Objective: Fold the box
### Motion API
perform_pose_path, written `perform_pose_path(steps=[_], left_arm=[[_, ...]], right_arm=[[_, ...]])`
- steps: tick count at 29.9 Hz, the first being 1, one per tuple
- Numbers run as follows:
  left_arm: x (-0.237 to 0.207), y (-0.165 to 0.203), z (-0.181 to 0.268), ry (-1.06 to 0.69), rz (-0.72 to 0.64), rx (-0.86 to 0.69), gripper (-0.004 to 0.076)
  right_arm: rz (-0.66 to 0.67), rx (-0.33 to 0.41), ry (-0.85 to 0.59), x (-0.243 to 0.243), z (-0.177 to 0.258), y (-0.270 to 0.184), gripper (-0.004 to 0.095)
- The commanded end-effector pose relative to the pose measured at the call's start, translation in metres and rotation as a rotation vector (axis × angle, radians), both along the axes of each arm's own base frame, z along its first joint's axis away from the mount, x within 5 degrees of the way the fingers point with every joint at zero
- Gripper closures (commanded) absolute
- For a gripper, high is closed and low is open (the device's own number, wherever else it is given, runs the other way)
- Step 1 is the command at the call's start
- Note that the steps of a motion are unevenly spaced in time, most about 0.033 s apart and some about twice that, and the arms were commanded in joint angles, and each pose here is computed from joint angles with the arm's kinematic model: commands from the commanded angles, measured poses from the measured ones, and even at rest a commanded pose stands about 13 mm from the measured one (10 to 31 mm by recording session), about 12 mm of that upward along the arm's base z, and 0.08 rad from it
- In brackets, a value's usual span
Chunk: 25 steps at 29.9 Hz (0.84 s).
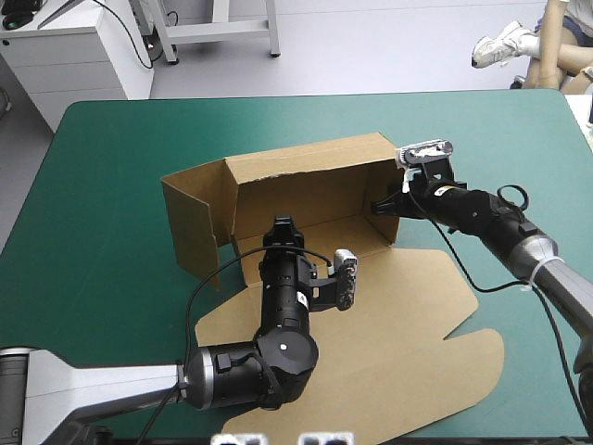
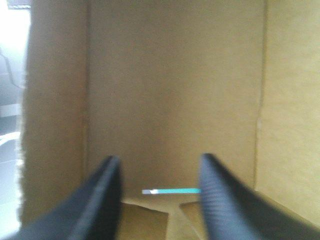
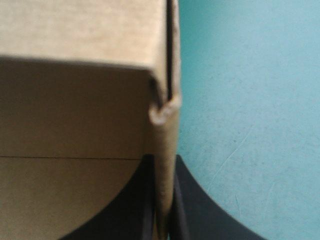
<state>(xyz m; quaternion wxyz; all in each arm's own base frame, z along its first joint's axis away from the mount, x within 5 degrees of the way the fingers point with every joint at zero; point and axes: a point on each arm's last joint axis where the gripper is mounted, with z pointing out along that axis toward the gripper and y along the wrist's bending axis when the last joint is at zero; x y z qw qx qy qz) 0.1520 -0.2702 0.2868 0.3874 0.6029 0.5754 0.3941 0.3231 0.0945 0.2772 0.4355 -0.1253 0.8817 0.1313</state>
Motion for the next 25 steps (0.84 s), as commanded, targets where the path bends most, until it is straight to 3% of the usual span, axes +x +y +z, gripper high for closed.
perform_pose_path(steps=[1, 6, 12, 16, 21, 25], left_arm=[[-0.003, 0.01, 0.025, -0.02, 0.039, -0.011, 0.0724], [-0.012, 0.012, 0.045, 0.231, -0.051, -0.049, 0.0715], [-0.01, 0.031, 0.095, 0.603, -0.181, -0.262, 0.0716], [0.009, 0.064, 0.12, 0.736, -0.143, -0.404, 0.0716], [0.033, 0.126, 0.14, 0.794, -0.039, -0.653, 0.0716], [0.041, 0.182, 0.165, 0.696, 0.026, -0.932, 0.0716]], right_arm=[[0.013, -0.031, 0.004, -0.001, 0.004, -0.004, 0.0926], [0.0, -0.032, 0.042, -0.003, 0.002, -0.005, 0.0926], [0.015, -0.036, 0.073, -0.005, 0.0, -0.004, 0.0926], [0.02, -0.039, 0.084, -0.006, -0.001, -0.004, 0.0926], [0.026, -0.06, 0.099, -0.007, -0.002, -0.005, 0.0926], [0.017, -0.07, 0.115, -0.007, -0.004, -0.006, 0.0926]])
